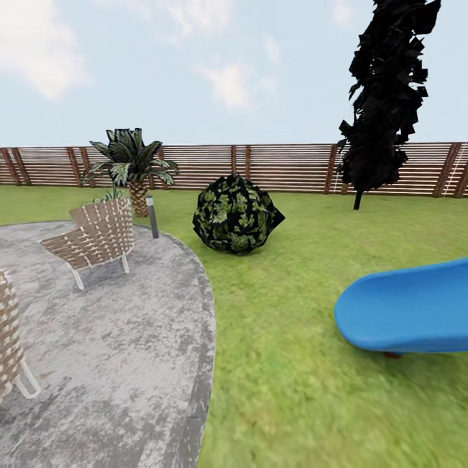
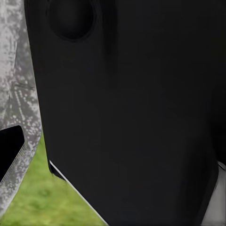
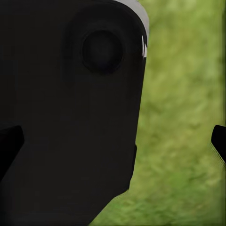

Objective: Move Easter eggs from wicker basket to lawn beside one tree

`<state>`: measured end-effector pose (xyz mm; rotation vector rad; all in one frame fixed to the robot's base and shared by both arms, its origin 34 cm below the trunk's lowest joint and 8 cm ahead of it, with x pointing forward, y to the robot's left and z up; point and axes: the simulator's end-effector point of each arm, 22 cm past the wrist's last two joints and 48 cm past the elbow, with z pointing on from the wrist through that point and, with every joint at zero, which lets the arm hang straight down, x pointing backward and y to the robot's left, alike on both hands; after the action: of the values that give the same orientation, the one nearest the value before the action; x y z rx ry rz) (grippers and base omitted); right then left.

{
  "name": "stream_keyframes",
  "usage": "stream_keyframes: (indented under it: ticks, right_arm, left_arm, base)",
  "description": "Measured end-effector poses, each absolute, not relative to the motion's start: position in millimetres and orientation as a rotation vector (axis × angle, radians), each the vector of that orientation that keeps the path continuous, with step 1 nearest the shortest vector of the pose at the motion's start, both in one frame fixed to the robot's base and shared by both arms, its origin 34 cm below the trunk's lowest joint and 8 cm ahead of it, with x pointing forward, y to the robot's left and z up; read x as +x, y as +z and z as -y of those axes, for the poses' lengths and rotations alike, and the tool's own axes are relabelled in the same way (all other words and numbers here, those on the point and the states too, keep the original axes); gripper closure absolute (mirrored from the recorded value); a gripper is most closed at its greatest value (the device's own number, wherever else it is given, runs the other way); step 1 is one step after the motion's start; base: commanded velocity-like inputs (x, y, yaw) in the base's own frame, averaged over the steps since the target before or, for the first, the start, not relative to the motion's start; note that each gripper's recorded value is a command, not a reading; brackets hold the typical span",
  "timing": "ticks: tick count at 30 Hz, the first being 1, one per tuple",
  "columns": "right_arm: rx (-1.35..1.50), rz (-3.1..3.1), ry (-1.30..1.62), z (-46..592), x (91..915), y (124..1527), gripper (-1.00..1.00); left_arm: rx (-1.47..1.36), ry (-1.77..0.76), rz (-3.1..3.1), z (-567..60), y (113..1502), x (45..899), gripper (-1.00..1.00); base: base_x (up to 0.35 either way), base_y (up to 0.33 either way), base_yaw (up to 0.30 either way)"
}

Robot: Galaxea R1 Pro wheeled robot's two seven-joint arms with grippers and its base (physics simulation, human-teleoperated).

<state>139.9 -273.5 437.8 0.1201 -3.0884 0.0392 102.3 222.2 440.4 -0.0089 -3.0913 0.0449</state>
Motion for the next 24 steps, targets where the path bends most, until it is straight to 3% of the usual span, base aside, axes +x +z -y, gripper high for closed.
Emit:
stream_keyframes:
  ticks: [24]
  right_arm:
    - [0.12,3.087,0.037,273.2,139.7,437.8,-1.0]
  left_arm:
    - [-0.009,0.045,3.092,-222.2,440.4,102.8,-1.0]
  base:
    - [0.329,0.0,0.0]
